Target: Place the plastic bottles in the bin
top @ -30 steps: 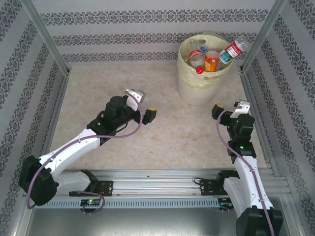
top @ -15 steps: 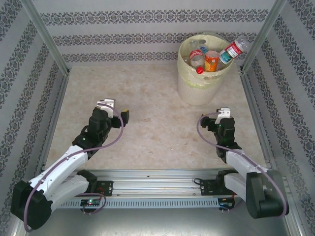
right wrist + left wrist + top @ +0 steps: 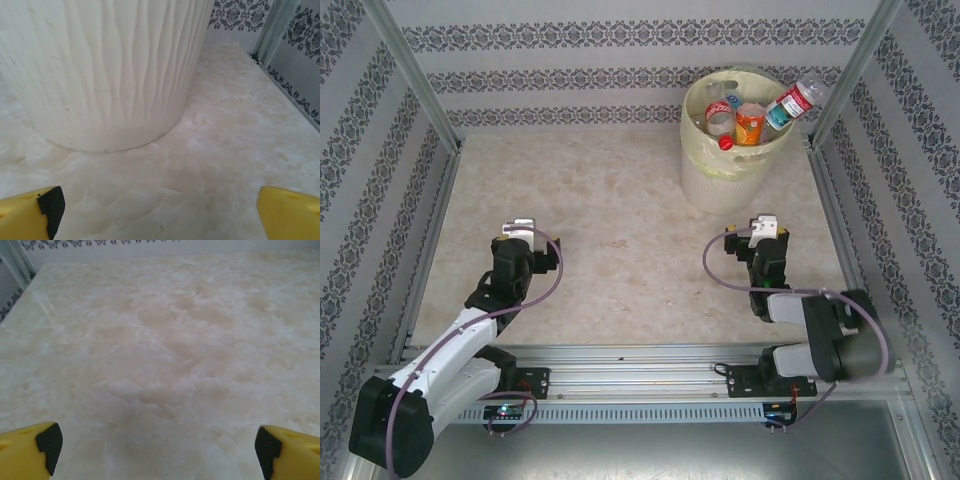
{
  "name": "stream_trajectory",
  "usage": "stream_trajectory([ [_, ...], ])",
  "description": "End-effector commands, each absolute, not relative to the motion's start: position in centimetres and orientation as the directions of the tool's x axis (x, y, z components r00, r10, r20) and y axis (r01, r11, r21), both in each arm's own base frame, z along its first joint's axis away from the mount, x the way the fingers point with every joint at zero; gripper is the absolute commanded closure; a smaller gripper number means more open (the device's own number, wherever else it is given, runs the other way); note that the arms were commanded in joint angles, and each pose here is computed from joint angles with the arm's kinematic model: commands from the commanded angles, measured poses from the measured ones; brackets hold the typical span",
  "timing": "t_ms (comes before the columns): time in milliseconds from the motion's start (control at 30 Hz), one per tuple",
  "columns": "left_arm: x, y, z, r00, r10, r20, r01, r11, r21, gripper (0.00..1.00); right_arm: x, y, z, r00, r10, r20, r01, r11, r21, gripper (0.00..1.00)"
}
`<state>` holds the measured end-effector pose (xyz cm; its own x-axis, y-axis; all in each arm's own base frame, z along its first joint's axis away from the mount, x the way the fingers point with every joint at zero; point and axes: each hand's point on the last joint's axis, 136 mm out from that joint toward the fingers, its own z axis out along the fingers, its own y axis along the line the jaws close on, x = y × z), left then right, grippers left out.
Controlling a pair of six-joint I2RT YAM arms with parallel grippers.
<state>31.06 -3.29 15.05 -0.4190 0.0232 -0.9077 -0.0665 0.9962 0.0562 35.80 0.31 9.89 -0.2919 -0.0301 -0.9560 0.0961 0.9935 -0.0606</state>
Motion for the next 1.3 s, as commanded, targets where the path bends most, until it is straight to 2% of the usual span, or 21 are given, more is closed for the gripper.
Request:
stream_trajectory([
  [0, 31.9, -1.7, 16.3, -0.356, 0.054, -0.933, -0.13, 0.986, 0.107, 0.0, 37.7, 0.1, 11.0, -0.214, -0.039, -0.976, 0.105, 0.992, -0.063, 0.02],
  [67, 32.4, -1.6, 15.8, -0.338, 0.073, -0.938, -0.122, 0.985, 0.121, 0.0, 38.2, 0.2, 10.8, -0.228, -0.036, -0.973, 0.097, 0.993, -0.06, 0.02],
  [167, 33.3, -1.7, 14.6, -0.323, 0.074, -0.944, -0.095, 0.989, 0.111, 0.0, 38.6, -0.8, 9.7, -0.316, 0.002, -0.949, 0.118, 0.992, -0.037, 0.02],
  [233, 33.8, -1.7, 13.8, -0.336, 0.072, -0.939, -0.091, 0.99, 0.108, 0.0, 39.5, -0.9, 10.5, -0.3, 0.046, -0.953, 0.079, 0.997, 0.023, 0.02],
  [633, 36.6, -1.7, 12.8, -0.273, 0.078, -0.959, -0.047, 0.995, 0.094, 0.0, 39.6, -0.7, 10.5, -0.306, 0.033, -0.951, 0.076, 0.997, 0.01, 0.02],
  [800, 37.9, -1.5, 12.2, -0.251, 0.132, -0.959, -0.025, 0.989, 0.143, 0.0, 39.6, -0.7, 10.5, -0.305, 0.033, -0.952, 0.075, 0.997, 0.01, 0.02],
  [1000, 38.5, 1.7, 9.9, -0.215, -0.02, -0.976, -0.086, 0.996, -0.001, 0.0, 39.6, -0.7, 10.5, -0.305, 0.032, -0.952, 0.078, 0.997, 0.009, 0.02],
  [1067, 38.3, 1.6, 9.2, -0.287, -0.026, -0.957, -0.08, 0.997, -0.003, 0.0, 39.6, -0.7, 10.5, -0.306, 0.032, -0.952, 0.078, 0.997, 0.009, 0.02],
  [1167, 39.4, 1.2, 9.1, -0.295, -0.011, -0.956, -0.053, 0.999, 0.005, 0.0, 39.6, -0.7, 10.5, -0.305, 0.033, -0.952, 0.076, 0.997, 0.01, 0.02],
  [1233, 40.1, 1.4, 8.5, -0.365, -0.01, -0.931, -0.056, 0.998, 0.011, 0.0, 39.6, -0.7, 10.5, -0.305, 0.033, -0.952, 0.076, 0.997, 0.01, 0.02],
  [1267, 40.1, 1.1, 8.8, -0.343, -0.005, -0.939, -0.046, 0.999, 0.011, 0.0, 39.6, -0.7, 10.5, -0.305, 0.033, -0.952, 0.076, 0.997, 0.01, 0.02],
])
